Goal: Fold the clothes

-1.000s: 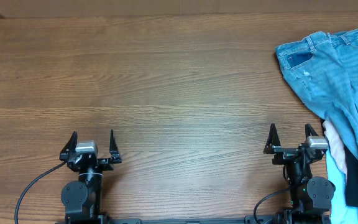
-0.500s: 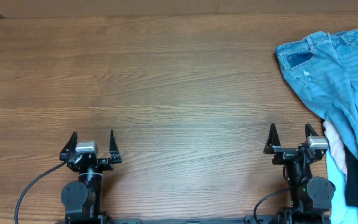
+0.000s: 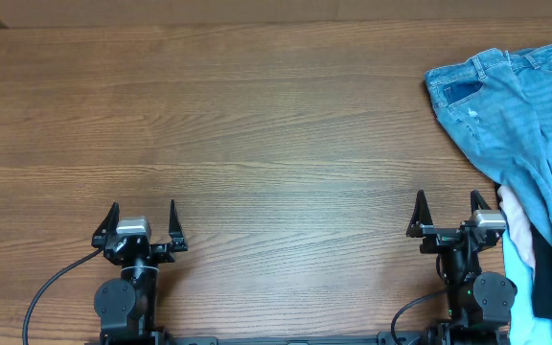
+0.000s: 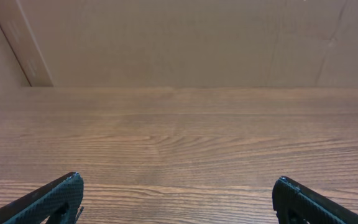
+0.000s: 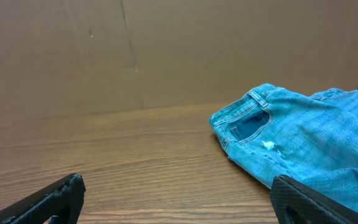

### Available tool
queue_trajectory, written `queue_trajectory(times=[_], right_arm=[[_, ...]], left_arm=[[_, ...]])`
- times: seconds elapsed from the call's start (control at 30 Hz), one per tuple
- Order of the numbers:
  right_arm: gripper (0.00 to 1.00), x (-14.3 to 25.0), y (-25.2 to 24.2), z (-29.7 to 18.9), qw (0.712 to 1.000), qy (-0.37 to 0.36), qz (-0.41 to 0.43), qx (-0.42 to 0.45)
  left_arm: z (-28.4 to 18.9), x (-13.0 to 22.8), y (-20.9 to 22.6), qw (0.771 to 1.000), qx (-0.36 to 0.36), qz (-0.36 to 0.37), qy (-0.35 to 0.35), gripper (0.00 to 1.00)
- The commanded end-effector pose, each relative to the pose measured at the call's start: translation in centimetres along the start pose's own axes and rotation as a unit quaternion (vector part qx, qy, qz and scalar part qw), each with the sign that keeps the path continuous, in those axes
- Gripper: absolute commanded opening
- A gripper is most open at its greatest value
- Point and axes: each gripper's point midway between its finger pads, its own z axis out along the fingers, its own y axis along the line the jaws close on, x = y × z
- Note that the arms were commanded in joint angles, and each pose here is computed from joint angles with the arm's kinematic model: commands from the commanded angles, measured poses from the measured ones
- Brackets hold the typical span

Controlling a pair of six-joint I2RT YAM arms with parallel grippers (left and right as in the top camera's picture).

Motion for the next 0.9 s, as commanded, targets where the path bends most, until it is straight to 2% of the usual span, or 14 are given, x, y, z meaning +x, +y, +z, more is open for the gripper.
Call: queue_trajectory(times=[0.0,0.13,0.2,0.27,0.33,0.5,0.7,0.87], right_arm=[[1.0,0.0,0.2,0.0,1.0,-0.005,0.002,-0.005],[1.0,0.2,4.2,-0.5,0.992,0.005,0.026,-0.123],[1.0,0.2,5.5,-0.9,0.985,0.015,0.063,-0.161],[1.0,0.1,5.5,-0.9,0.982,0.017,0.093,-0.161],[1.0,-0.7,6.1,-1.1,0.977,0.007,0.115,-0.179],[1.0,-3.8,8.0,-2.3,0.954,-0.014,0.177,-0.24],[1.0,-7.5,8.8,-3.0,0.953,0.0,0.177,-0.247],[1.0,-11.7,9.1,-2.3,0.952,0.033,0.189,-0.237]], left_arm=[[0.0,0.1,0.2,1.0,-0.006,0.01,0.0,1.0],[0.0,-1.4,0.2,0.999,-0.006,0.009,-0.031,1.0],[-0.2,-0.9,-2.3,0.997,0.067,-0.022,-0.02,1.0],[-0.3,-1.0,-3.2,0.995,0.095,-0.033,-0.019,1.0],[-0.7,-2.5,-4.4,0.988,0.132,-0.066,-0.044,1.0],[-2.5,-7.7,-5.8,0.977,0.179,-0.059,-0.097,1.0],[-2.5,-12.8,-6.0,0.98,0.181,-0.051,-0.059,1.0],[0.3,-17.0,-6.9,0.976,0.21,-0.061,-0.006,1.0]])
